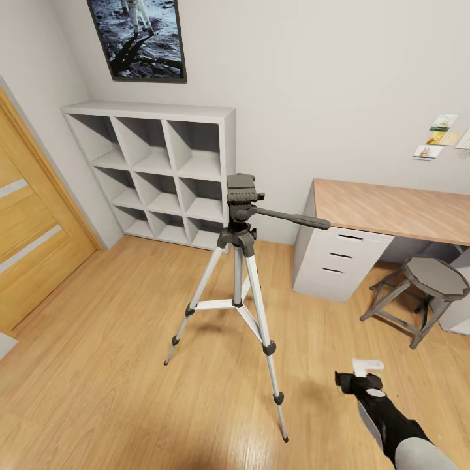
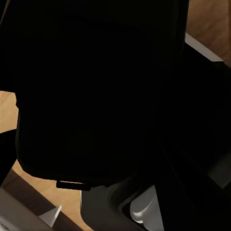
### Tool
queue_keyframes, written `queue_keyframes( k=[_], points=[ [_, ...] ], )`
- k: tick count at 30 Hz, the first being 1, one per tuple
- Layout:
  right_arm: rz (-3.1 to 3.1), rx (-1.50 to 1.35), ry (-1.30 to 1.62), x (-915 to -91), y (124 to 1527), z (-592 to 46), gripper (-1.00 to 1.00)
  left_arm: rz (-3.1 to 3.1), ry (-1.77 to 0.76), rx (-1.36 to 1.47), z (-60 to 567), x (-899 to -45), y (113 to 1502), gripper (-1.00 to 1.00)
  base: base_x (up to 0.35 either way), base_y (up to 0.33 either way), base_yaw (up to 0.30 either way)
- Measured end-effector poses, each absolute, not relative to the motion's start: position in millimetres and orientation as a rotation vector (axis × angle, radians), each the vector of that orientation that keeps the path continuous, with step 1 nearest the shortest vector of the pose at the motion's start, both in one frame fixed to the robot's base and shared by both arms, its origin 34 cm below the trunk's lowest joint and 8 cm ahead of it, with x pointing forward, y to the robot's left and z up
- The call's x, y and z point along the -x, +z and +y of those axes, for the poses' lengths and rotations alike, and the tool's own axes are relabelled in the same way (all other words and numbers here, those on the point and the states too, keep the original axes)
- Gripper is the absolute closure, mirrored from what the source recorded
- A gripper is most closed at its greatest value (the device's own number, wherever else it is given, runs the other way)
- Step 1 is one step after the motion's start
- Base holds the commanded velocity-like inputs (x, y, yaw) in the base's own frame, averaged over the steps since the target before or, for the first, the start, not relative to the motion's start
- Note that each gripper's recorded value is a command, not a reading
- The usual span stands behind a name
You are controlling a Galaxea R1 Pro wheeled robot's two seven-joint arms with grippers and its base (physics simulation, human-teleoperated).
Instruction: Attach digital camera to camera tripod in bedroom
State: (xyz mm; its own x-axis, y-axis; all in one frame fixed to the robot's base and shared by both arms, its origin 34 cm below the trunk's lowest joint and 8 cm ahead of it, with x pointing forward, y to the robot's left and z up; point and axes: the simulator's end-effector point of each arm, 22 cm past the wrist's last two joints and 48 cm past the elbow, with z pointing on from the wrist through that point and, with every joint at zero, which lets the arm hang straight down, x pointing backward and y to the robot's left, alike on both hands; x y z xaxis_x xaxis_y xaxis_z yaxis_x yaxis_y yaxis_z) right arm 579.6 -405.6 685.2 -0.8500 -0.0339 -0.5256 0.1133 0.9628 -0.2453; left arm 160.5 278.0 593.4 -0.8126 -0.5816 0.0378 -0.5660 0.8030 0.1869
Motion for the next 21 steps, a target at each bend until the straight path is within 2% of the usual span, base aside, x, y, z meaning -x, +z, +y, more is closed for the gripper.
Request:
queue_keyframes(
  k=[5, 7, 9, 10, 13, 16, 21],
  points=[
    [2.563, -0.137, -0.291, -651.3, 718.8, -398.6, -1.0, -2.896, -0.257, -0.919, 278.9, -160.7, 593.4, 1.0, 0.0, 0.0, 0.0],
    [2.565, -0.142, -0.172, -681.3, 738.1, -380.9, -1.0, -2.896, -0.255, -0.919, 278.0, -160.7, 593.4, 1.0, 0.0, 0.0, 0.0],
    [2.527, -0.075, 0.038, -716.3, 771.2, -344.6, -1.0, -2.897, -0.254, -0.917, 277.6, -160.8, 593.3, 1.0, 0.0, 0.0, 0.0],
    [2.482, 0.014, 0.264, -736.0, 806.2, -304.5, -1.0, -2.897, -0.253, -0.915, 277.5, -160.8, 593.3, 1.0, 0.0, 0.0, 0.0],
    [2.405, 0.155, 0.562, -740.3, 851.5, -251.1, -1.0, -2.898, -0.253, -0.913, 277.4, -160.8, 593.3, 1.0, 0.0, 0.0, 0.0],
    [2.371, 0.22, 0.731, -730.9, 865.1, -220.8, -1.0, -2.898, -0.253, -0.912, 277.4, -160.8, 593.3, 1.0, 0.0, 0.0, 0.0],
    [2.375, 0.374, 0.874, -709.3, 862.9, -152.2, -1.0, -2.906, -0.262, -0.915, 280.6, -162.4, 593.3, 1.0, 0.0, 0.0, 0.0]
  ],
)
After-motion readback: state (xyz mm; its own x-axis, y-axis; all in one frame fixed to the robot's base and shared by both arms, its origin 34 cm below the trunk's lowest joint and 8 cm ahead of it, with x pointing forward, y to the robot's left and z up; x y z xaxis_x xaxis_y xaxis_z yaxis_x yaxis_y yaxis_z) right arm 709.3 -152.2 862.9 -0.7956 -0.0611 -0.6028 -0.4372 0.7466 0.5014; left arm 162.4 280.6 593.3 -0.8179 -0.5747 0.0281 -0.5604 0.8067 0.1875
